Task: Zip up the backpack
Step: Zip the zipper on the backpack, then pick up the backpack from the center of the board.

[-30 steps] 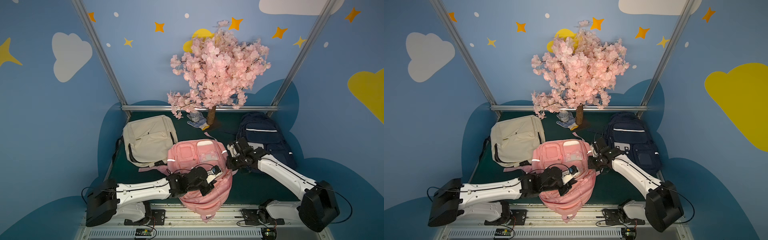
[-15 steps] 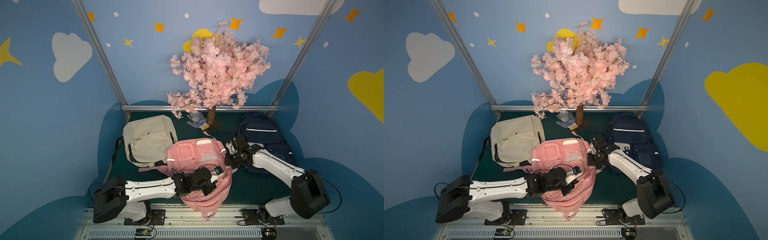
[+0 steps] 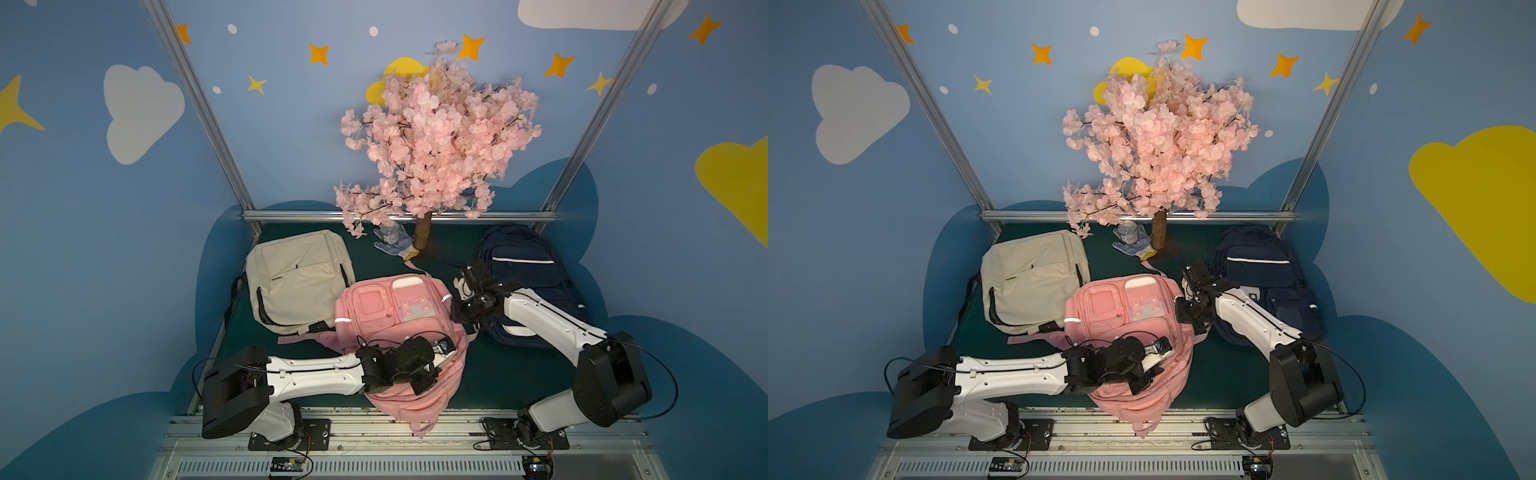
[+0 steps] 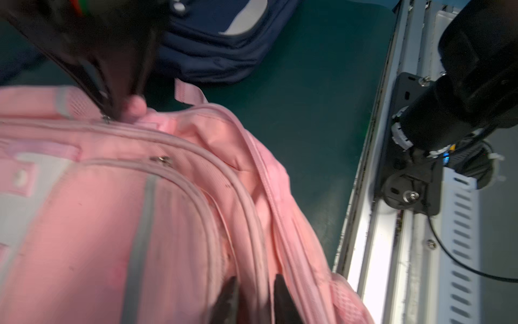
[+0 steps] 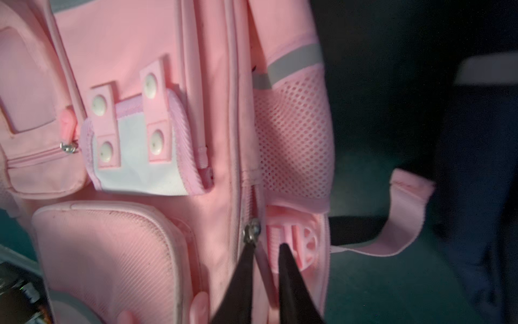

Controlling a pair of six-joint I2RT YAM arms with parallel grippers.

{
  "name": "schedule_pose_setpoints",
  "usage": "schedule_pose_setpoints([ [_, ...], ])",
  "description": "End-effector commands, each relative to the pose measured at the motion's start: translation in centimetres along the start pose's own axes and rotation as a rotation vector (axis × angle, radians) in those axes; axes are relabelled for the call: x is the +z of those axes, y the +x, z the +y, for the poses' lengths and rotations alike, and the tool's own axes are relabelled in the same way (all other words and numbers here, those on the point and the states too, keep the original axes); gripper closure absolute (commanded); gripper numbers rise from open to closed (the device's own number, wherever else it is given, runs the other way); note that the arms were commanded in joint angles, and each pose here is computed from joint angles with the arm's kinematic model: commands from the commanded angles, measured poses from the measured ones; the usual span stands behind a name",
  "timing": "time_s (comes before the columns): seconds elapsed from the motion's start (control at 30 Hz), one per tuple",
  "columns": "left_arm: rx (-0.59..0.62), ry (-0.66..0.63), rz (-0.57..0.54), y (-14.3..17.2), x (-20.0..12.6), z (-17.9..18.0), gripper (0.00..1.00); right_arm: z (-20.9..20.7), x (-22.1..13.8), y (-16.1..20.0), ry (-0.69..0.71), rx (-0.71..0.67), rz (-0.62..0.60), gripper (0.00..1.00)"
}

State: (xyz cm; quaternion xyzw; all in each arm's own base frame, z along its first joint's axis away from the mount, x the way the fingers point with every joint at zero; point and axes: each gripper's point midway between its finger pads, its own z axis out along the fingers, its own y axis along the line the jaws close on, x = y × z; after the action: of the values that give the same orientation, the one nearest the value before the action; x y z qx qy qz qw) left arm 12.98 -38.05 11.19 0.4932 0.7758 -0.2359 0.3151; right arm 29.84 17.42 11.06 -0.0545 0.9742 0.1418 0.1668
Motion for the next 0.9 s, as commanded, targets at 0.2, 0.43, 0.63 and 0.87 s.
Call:
schedule_pose_setpoints([
  [0.2,-0.245,-0.147,-0.073,-2.2,-4.5,5.0,0.30,-1.7,-4.6,2.2,0.011,0.055,-0.120,0.39],
  [0.43,-0.771,-0.587,0.001,5.6,-12.9,19.8,0.20,-0.7,-3.7,8.6,-0.047,0.190,-0.063,0.37],
  [0.63,-1.050,-0.645,0.040,11.1,-14.5,25.5,0.18,-0.5,-2.2,11.7,-0.105,0.288,-0.043,0.36],
  [0.87,-1.116,-0.576,0.080,12.6,-11.5,27.5,0.19,0.2,0.4,13.5,-0.101,0.301,0.031,0.35],
])
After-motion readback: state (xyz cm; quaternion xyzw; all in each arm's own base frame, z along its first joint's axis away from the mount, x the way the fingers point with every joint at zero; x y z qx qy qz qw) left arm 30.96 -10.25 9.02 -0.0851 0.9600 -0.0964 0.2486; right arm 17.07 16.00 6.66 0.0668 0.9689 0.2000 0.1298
